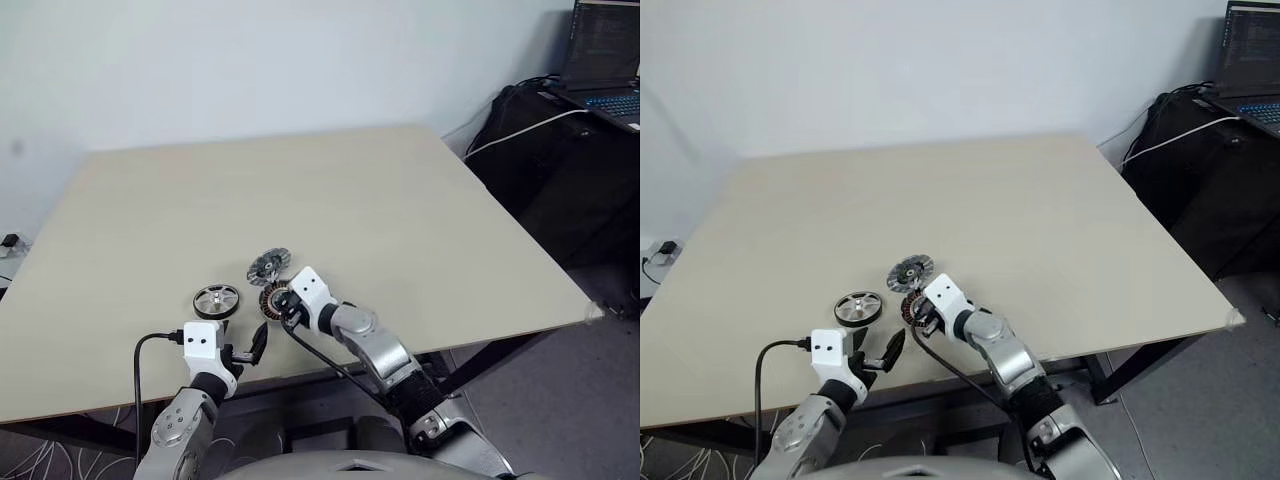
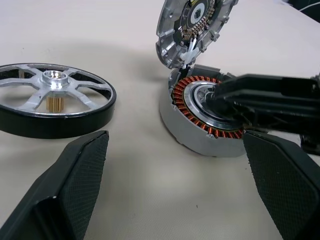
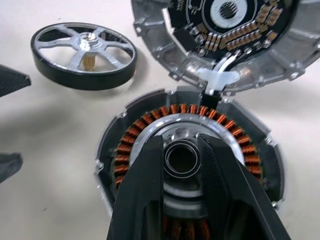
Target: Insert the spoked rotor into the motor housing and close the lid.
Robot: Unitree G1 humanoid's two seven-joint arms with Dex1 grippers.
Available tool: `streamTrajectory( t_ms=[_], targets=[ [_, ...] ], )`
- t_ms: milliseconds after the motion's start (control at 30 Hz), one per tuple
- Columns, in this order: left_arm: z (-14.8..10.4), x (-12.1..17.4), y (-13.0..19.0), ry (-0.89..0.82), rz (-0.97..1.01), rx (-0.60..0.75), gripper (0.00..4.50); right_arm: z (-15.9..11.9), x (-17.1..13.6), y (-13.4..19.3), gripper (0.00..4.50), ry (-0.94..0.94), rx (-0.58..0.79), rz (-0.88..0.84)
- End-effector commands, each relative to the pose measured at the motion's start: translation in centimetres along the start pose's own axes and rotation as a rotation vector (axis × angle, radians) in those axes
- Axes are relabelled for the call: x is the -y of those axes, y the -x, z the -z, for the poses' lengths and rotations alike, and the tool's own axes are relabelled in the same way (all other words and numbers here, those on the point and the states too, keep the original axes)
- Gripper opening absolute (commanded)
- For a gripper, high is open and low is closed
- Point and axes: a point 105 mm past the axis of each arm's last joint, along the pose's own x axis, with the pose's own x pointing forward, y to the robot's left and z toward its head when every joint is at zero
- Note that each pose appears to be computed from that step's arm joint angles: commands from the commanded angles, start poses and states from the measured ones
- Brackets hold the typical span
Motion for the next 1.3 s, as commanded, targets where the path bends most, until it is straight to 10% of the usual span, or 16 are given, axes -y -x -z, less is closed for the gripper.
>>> streamTrajectory(
  t_ms=[33, 167, 400, 500, 833, 1300],
  targets=[
    [-0.9, 0.0, -0.1, -0.003, 0.008, 0.046, 4.5, -1.3, 0.4, -0.3, 0.68, 0.015, 0.043, 0.013],
    [-1.0, 0.0, -0.1, -0.005, 0.009, 0.049, 4.5, -1.2, 0.3, -0.4, 0.68, 0.013, 0.038, 0.003],
    [-0.9, 0.0, -0.1, -0.003, 0.008, 0.047, 4.5, -1.5, 0.1, 0.0, 2.98, 0.008, 0.06, -0.01],
    [-0.9, 0.0, -0.1, -0.002, 0.008, 0.047, 4.5, -2.6, 0.1, 0.9, 2.98, -0.017, 0.111, -0.024],
    [-0.7, 0.0, -0.1, 0.004, 0.007, 0.046, 4.5, -4.0, -0.1, 4.0, 0.12, -0.026, 0.141, 0.0],
    [-3.4, -5.4, 1.4, 0.406, -0.33, 0.302, 4.5, -2.2, 1.1, 5.5, 0.05, 0.0, 0.098, 0.061]
  ],
)
